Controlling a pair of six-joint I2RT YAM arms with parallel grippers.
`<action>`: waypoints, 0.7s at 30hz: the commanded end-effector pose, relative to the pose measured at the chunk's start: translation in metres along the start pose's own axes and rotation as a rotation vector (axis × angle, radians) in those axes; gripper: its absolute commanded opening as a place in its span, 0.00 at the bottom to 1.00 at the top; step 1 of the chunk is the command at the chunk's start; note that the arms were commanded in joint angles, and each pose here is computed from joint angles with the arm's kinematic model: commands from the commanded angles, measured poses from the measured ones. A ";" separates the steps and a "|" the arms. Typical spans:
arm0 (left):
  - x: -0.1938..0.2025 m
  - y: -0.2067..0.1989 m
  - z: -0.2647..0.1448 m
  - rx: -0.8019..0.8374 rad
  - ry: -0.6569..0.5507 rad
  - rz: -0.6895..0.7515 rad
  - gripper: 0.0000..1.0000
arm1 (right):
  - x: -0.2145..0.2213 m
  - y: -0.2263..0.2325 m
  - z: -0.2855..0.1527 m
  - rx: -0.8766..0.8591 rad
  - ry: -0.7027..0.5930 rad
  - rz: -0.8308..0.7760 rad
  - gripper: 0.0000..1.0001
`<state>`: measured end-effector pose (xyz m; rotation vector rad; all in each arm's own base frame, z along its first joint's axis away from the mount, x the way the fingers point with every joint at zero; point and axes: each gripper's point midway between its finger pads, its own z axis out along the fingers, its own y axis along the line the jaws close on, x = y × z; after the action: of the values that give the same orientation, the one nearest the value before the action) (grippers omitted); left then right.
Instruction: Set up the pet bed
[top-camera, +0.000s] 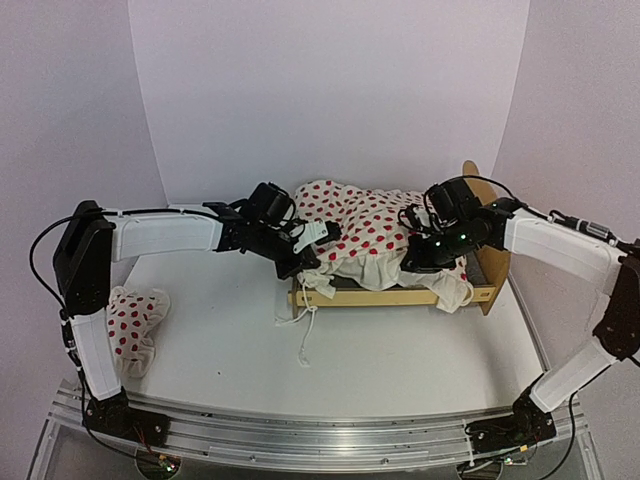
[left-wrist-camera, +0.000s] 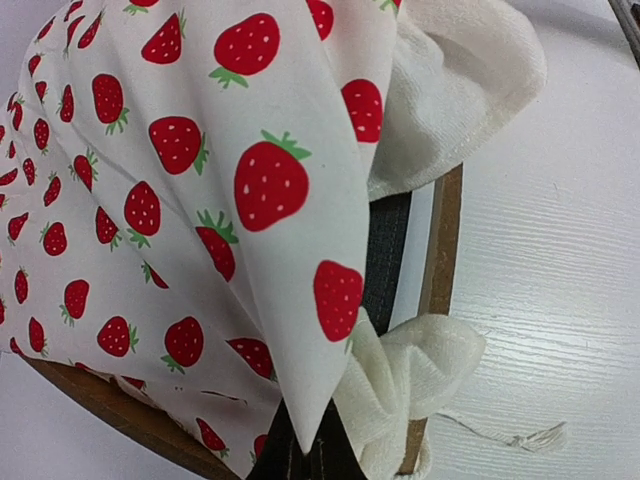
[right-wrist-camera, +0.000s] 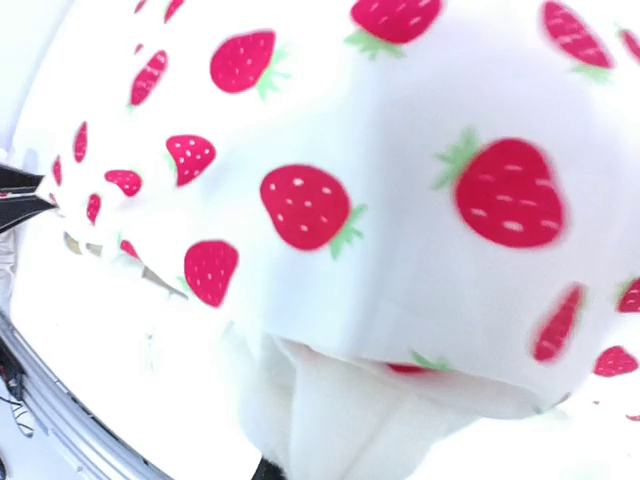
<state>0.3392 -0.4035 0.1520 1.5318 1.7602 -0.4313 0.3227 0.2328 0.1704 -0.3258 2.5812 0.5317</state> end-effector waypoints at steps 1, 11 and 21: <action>-0.022 0.002 -0.028 0.026 -0.052 0.026 0.00 | -0.003 0.013 -0.029 -0.062 -0.049 0.017 0.00; -0.033 -0.044 -0.040 0.084 -0.119 0.309 0.54 | 0.012 0.027 -0.007 -0.143 0.042 0.058 0.00; -0.029 -0.091 -0.034 -0.058 -0.309 0.783 0.74 | 0.009 0.029 -0.002 -0.150 0.037 0.049 0.00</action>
<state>0.2268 -0.4002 0.1646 1.8878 1.0689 -0.3671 0.2998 0.2449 0.1637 -0.3134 2.6411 0.6826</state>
